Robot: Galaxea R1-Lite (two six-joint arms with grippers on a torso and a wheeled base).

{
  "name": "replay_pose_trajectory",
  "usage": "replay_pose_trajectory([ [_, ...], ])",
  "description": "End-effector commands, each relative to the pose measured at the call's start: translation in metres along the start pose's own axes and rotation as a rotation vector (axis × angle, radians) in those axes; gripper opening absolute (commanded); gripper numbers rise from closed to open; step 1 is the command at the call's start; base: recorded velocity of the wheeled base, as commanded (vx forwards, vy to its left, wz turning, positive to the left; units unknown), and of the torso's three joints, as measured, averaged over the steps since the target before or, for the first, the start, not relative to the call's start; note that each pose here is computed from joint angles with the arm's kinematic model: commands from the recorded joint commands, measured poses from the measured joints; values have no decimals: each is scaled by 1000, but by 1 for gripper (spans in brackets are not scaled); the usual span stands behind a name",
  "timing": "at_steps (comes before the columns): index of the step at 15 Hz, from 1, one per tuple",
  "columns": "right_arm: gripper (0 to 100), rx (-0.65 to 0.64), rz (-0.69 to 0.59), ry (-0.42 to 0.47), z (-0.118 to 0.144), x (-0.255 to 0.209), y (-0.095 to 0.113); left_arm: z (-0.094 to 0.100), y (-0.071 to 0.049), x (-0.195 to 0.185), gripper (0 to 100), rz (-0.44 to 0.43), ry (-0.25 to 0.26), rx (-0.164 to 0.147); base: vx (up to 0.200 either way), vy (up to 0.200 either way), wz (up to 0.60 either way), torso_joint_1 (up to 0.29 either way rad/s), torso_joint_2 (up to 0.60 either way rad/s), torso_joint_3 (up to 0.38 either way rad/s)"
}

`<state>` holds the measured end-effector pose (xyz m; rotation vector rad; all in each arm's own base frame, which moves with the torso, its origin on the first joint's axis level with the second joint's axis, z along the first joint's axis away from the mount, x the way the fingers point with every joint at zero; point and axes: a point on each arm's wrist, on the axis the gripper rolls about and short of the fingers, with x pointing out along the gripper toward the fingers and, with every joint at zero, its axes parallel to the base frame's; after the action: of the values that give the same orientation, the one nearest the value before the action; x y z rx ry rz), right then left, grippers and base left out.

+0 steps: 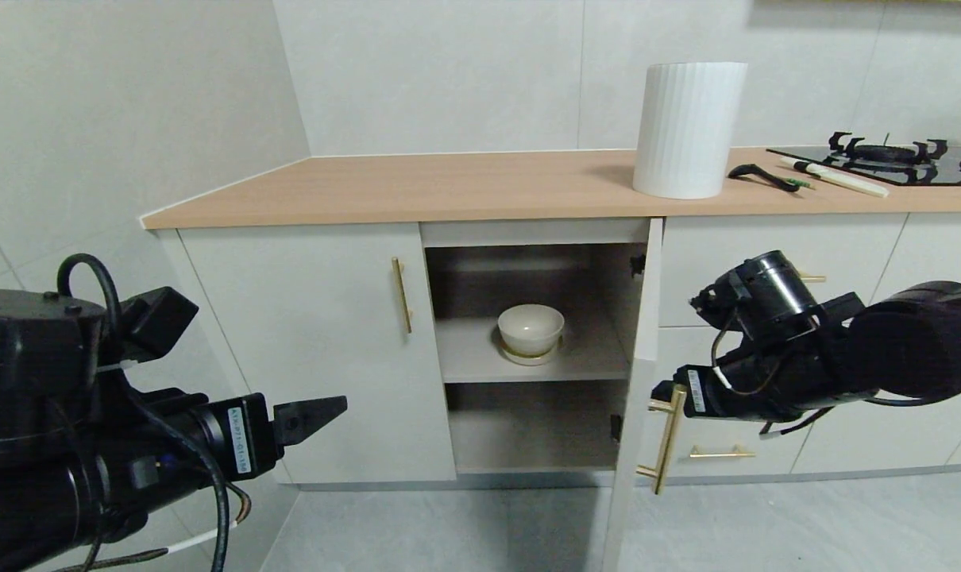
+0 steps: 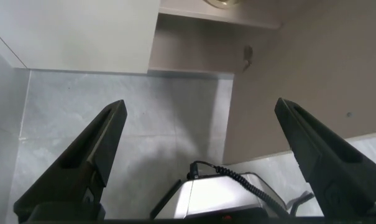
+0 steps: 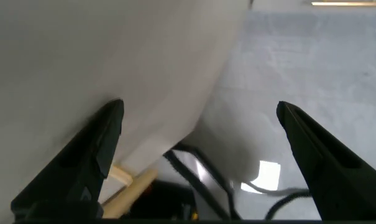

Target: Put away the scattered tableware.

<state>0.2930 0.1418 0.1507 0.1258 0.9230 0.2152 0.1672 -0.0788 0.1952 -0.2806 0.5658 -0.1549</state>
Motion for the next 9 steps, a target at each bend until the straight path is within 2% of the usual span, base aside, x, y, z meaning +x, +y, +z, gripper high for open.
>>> replay_pose_trajectory([
  [1, 100, -24, 3, 43, 2, 32, 13, 0, 0, -1, 100, -2, -5, -1, 0, 0, 0, 0, 0, 0],
  [4, 100, -28, 16, 43, 4, 42, 18, 0, 0, -1, 100, -1, -2, 0, 0, 0, 0, 0, 0, 0],
  [9, 100, -5, 50, -16, 7, 56, 24, -1, 0, 0, 100, 3, 2, 2, 0, 0, 0, 0, 0, 0],
])
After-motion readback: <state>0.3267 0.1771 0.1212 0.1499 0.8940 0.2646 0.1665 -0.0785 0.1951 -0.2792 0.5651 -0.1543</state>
